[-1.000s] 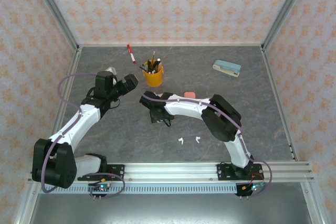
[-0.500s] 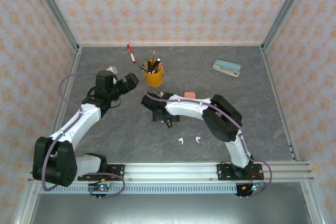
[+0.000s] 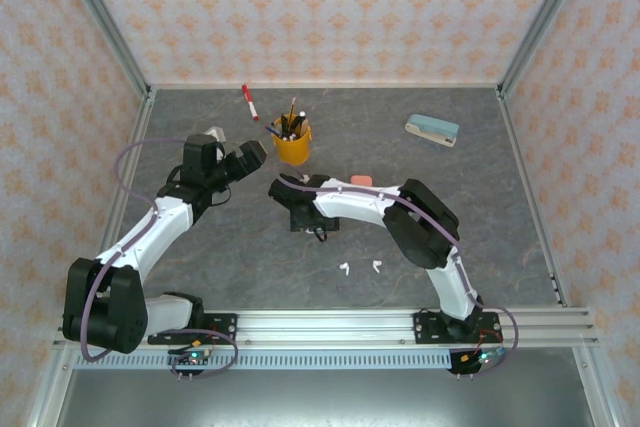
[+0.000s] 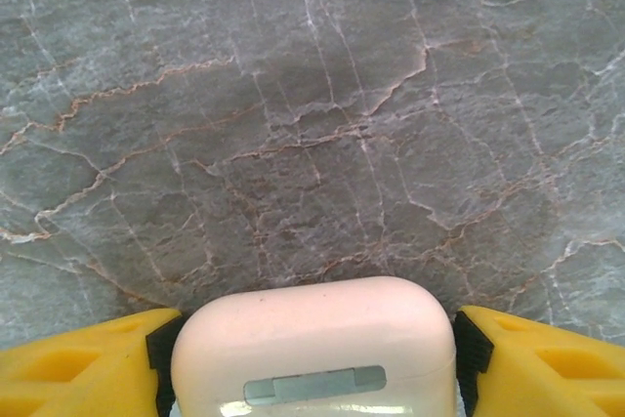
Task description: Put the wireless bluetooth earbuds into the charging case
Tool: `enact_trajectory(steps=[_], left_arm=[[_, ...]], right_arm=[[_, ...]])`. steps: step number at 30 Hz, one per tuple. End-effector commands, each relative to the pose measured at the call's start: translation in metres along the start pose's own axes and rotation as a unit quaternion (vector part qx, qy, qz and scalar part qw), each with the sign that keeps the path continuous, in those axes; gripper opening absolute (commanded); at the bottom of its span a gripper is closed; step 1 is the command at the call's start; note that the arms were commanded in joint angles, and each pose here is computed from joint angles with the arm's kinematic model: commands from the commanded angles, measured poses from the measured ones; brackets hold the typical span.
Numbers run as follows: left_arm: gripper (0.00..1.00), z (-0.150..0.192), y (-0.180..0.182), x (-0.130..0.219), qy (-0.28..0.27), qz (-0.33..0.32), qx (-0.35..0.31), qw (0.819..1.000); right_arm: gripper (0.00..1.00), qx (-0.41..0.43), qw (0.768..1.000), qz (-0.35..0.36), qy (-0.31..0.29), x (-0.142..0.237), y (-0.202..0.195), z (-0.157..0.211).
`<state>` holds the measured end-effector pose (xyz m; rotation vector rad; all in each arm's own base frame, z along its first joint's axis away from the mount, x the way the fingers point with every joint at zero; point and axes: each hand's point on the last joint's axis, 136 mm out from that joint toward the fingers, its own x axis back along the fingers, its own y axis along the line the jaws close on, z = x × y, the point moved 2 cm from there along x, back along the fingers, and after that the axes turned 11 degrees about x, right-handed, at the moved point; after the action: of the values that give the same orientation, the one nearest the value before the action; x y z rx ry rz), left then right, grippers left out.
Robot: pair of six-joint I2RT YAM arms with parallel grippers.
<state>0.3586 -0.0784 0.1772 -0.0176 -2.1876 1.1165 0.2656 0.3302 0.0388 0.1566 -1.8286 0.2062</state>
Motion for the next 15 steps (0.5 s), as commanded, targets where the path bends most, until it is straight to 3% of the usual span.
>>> enact_trajectory(steps=[1, 15], left_arm=[[1.00, -0.0001, -0.0096, -0.0001, 0.007, 0.013, -0.010, 1.000], [1.00, -0.0012, -0.0147, 0.0057, 0.008, 0.017, -0.029, 0.999]], right_arm=[[0.71, 0.003, 0.999, 0.034, 0.043, -0.0232, -0.0197, 0.0186], [0.65, -0.001, 0.999, 0.037, 0.039, -0.0209, -0.0246, 0.0200]])
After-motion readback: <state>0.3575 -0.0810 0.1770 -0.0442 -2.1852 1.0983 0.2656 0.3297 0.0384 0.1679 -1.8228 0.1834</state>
